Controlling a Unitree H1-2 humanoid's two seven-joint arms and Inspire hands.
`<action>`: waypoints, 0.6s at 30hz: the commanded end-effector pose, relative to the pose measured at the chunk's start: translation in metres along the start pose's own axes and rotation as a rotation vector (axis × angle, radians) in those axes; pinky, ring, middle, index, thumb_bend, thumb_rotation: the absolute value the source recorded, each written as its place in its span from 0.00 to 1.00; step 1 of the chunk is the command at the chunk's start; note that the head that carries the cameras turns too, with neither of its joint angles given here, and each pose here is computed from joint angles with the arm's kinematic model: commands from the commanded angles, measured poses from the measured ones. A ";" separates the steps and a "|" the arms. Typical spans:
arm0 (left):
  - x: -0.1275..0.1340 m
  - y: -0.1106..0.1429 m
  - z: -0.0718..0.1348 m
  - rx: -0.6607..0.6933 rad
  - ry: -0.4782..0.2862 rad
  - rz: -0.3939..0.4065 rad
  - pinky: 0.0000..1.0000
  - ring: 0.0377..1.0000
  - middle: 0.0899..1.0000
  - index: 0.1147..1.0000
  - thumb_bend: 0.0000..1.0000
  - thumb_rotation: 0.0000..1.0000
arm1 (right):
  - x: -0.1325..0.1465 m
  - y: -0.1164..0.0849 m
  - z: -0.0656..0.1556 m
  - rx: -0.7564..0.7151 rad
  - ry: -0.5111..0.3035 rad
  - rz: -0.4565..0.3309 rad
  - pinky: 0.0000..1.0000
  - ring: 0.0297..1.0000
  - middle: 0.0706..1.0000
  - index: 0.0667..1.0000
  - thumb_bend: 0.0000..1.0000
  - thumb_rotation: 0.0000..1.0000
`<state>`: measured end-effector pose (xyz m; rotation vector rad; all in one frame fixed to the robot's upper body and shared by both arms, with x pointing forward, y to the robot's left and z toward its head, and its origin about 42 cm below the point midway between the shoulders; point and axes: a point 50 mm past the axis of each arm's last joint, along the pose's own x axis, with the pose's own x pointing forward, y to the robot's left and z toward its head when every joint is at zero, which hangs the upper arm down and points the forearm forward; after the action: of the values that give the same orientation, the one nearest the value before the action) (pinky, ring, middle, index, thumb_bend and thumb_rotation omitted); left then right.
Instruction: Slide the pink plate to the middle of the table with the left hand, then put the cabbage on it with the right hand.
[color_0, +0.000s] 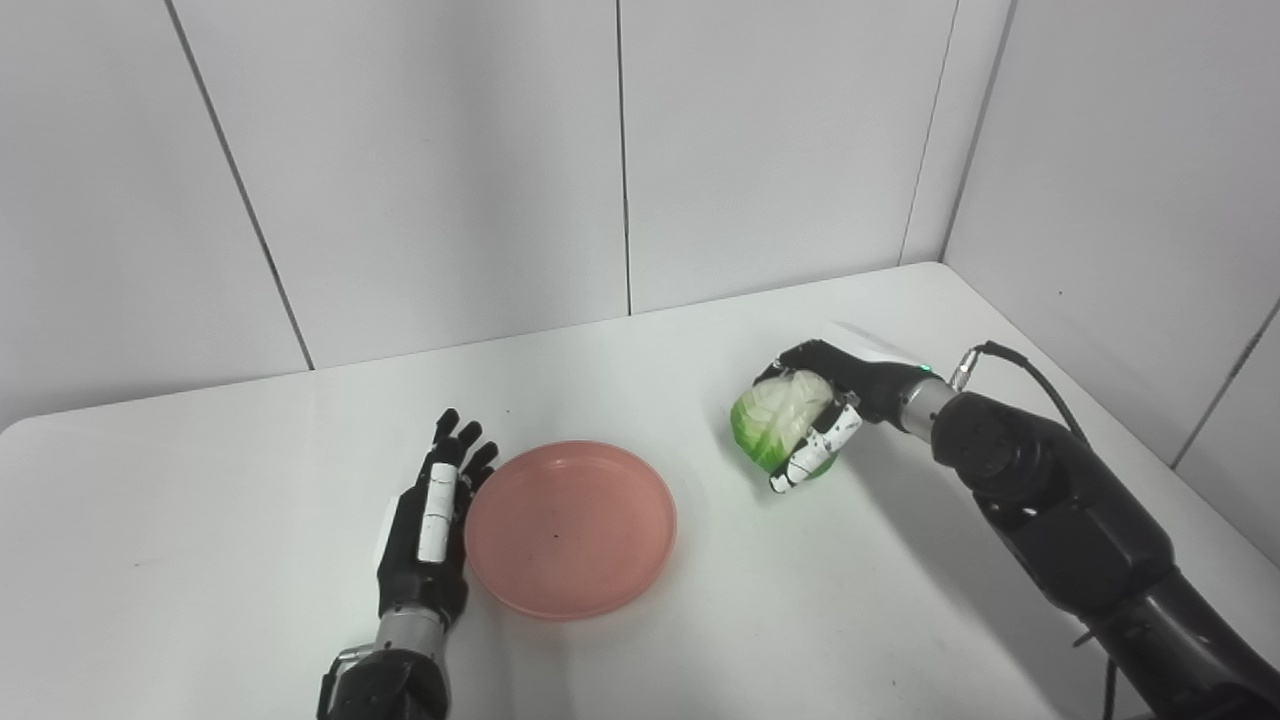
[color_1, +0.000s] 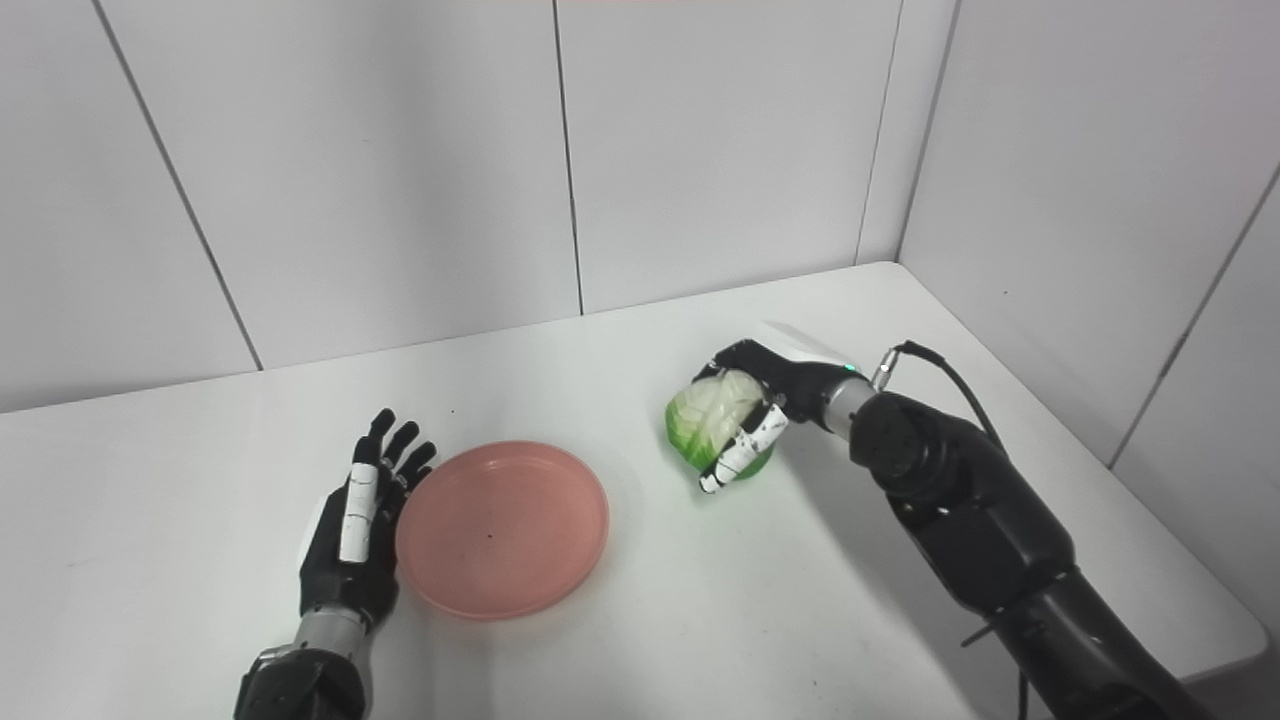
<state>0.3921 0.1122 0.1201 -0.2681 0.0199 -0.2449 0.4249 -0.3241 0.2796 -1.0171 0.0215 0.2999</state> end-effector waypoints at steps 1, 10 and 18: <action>-0.007 -0.004 -0.019 -0.004 0.081 0.013 0.93 0.91 0.95 0.96 0.88 0.82 | -0.001 -0.034 0.032 0.020 -0.080 -0.079 0.23 0.28 0.34 0.45 0.51 0.14; -0.007 -0.013 -0.024 -0.009 0.083 0.014 0.95 0.93 0.96 0.96 0.89 0.83 | 0.000 -0.025 0.081 0.055 -0.241 -0.041 0.23 0.26 0.33 0.45 0.51 0.14; -0.006 -0.027 -0.029 -0.009 0.082 0.032 0.96 0.92 0.95 0.93 0.92 0.91 | 0.005 -0.013 0.109 0.006 -0.346 -0.011 0.25 0.28 0.35 0.45 0.51 0.14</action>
<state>0.3879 0.0901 0.1178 -0.2637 0.0213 -0.2337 0.4187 -0.2500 0.3145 -0.9167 -0.1537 0.4681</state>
